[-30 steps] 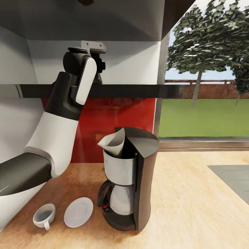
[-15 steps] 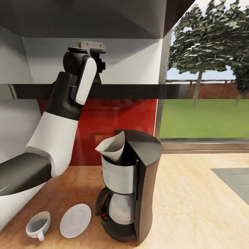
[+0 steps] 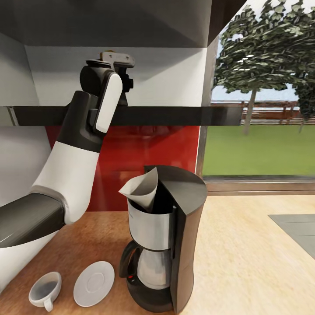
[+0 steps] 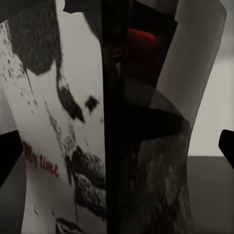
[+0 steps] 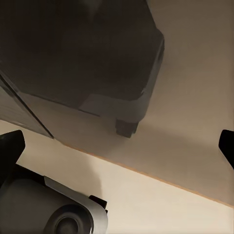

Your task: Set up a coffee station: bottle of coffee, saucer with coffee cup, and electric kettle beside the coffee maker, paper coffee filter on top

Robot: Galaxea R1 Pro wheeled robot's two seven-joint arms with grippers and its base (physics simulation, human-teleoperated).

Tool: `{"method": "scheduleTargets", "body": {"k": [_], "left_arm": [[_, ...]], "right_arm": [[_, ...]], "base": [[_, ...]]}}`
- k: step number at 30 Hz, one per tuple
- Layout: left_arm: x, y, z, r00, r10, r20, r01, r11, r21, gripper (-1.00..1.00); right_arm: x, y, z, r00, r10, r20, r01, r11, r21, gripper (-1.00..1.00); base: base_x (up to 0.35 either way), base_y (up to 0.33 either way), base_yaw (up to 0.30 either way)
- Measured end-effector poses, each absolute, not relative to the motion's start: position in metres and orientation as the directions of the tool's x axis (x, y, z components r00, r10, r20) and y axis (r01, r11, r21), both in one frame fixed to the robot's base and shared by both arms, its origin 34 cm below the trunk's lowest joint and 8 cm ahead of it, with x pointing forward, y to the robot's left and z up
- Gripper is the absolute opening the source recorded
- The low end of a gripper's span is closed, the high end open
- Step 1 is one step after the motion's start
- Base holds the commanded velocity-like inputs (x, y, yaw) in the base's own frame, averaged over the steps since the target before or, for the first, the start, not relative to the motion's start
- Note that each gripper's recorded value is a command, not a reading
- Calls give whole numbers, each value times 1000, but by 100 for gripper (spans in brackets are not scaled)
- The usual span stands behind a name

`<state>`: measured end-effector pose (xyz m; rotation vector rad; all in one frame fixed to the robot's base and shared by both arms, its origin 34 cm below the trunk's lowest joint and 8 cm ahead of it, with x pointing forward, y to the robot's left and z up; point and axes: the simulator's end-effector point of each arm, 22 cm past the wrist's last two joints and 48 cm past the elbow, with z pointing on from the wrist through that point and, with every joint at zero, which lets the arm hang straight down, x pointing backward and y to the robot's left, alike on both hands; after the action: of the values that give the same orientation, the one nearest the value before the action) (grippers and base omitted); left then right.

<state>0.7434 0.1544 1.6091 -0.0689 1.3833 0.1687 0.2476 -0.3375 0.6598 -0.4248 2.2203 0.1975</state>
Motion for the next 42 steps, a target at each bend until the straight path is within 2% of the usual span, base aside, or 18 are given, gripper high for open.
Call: {"method": "scheduleTargets", "body": {"k": [7, 8, 42], "left_arm": [[744, 155, 1609, 176, 79, -981, -160, 986, 51, 100], [744, 155, 1609, 176, 79, -981, -160, 986, 51, -100], [740, 154, 1622, 179, 78, -981, -157, 986, 50, -100]], "right_arm": [[248, -338, 660, -585, -234, -776, -368, 930, -4, 100], [248, -338, 660, -585, -234, -776, -368, 930, -4, 100], [245, -338, 672, -586, -235, -776, -368, 930, -4, 100]], "base": [[1, 0, 0], [0, 0, 0], [0, 0, 0]]}}
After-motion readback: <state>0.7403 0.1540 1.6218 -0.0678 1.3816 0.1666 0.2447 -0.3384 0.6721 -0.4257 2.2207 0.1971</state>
